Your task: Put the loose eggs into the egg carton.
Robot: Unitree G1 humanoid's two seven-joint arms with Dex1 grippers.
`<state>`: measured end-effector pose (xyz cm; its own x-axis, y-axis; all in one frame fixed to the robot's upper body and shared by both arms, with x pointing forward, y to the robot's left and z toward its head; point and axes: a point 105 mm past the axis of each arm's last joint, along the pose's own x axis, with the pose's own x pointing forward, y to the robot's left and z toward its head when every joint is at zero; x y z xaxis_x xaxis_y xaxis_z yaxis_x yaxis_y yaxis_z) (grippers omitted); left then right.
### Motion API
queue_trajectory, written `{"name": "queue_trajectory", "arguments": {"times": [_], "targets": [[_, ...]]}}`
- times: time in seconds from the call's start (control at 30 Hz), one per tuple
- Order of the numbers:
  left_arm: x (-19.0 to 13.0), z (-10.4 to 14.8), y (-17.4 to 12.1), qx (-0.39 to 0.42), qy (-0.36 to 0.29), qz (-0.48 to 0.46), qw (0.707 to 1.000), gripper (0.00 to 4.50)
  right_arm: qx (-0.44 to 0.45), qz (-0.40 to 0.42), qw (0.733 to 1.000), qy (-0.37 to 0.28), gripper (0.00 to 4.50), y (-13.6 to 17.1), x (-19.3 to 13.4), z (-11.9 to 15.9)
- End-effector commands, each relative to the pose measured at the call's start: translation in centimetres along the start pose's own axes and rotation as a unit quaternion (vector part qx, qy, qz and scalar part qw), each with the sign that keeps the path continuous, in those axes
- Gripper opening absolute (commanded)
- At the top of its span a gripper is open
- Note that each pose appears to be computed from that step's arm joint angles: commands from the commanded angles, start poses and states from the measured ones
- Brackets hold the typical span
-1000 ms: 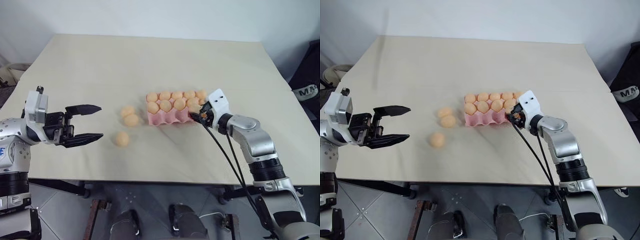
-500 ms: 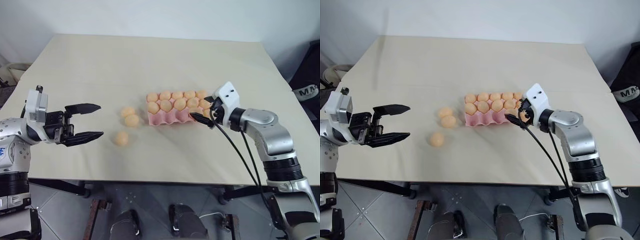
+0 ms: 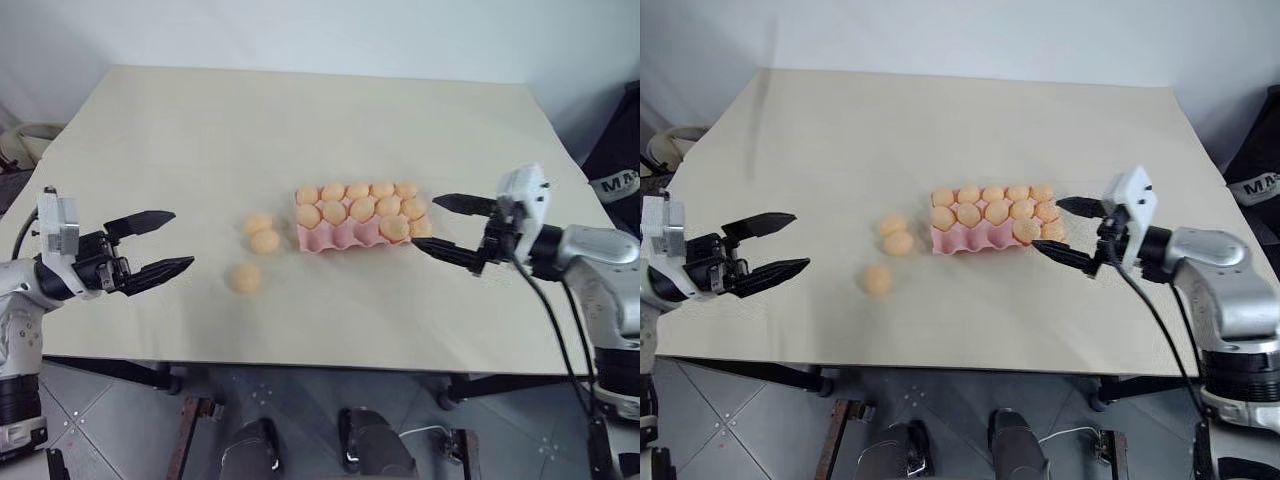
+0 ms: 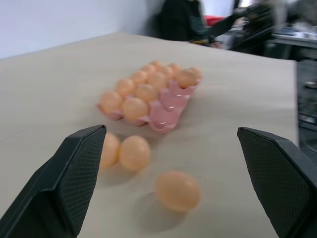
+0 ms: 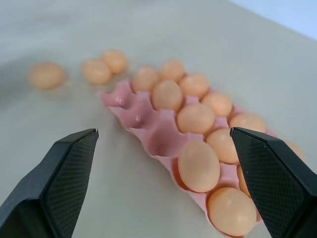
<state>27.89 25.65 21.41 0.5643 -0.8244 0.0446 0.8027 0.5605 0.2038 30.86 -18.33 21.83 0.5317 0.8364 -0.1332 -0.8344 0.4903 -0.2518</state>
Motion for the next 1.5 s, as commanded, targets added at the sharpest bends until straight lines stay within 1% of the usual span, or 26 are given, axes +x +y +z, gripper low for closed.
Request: {"name": "queue_trajectory", "arguments": {"times": [0.03, 0.07, 0.13, 0.2, 0.4, 0.5, 0.57, 0.7, 0.87, 1.0, 1.17, 1.33, 1.5], "targets": [[-1.8, 0.7, 0.0, 0.001, -0.009, 0.076, 0.997, 4.5, -0.02, 0.022, 1.0, 0.001, 4.46, 0.0, -3.2, 0.6], [-2.2, 0.4, -0.3, -0.007, -0.008, 0.092, 0.996, 4.5, -0.02, 0.025, 0.999, 0.008, 4.46, -0.1, -4.0, 0.4], [-2.8, -0.2, -0.8, -0.026, 0.003, 0.121, 0.992, 4.5, -0.02, 0.032, 0.999, 0.0, 4.46, -0.1, -4.9, 0.5], [-3.3, -0.8, -1.3, -0.04, 0.014, 0.146, 0.988, 4.5, -0.022, 0.036, 0.999, 0.012, 4.46, -0.3, -5.6, 0.1], [-3.6, -2.1, -2.7, -0.07, 0.05, 0.209, 0.974, 4.5, -0.02, 0.05, 0.998, 0.043, 4.46, -0.7, -7.0, -0.8], [-3.8, -3.3, -2.9, -0.096, 0.078, 0.271, 0.954, 4.5, -0.024, 0.041, 0.998, 0.046, 4.46, -1.5, -6.9, -0.7], [-3.7, -4.2, -3.1, -0.099, 0.111, 0.312, 0.938, 4.5, -0.025, 0.041, 0.998, 0.044, 4.46, -1.8, -6.6, -0.6], [-1.9, -4.4, -4.0, -0.096, 0.114, 0.324, 0.934, 4.5, -0.031, 0.058, 0.997, 0.034, 4.46, -1.9, -6.2, -0.1], [0.9, -4.7, -5.2, -0.11, 0.119, 0.311, 0.937, 4.5, -0.036, 0.076, 0.996, 0.039, 4.46, -2.0, -6.6, 0.0], [3.5, -5.3, -6.0, -0.122, 0.123, 0.29, 0.941, 4.5, -0.038, 0.071, 0.996, 0.042, 4.46, -2.4, -6.4, 0.1], [6.5, -5.7, -6.0, -0.11, 0.127, 0.275, 0.947, 4.5, -0.036, 0.069, 0.996, 0.048, 4.46, -2.5, -6.2, -0.2], [8.2, -7.3, -5.2, -0.118, 0.149, 0.284, 0.94, 4.5, -0.034, 0.066, 0.996, 0.049, 4.46, -2.3, -6.0, -0.4], [9.7, -8.4, -5.4, -0.132, 0.159, 0.273, 0.94, 4.5, -0.033, 0.06, 0.997, 0.047, 4.46, -2.2, -5.9, -0.5]]}}
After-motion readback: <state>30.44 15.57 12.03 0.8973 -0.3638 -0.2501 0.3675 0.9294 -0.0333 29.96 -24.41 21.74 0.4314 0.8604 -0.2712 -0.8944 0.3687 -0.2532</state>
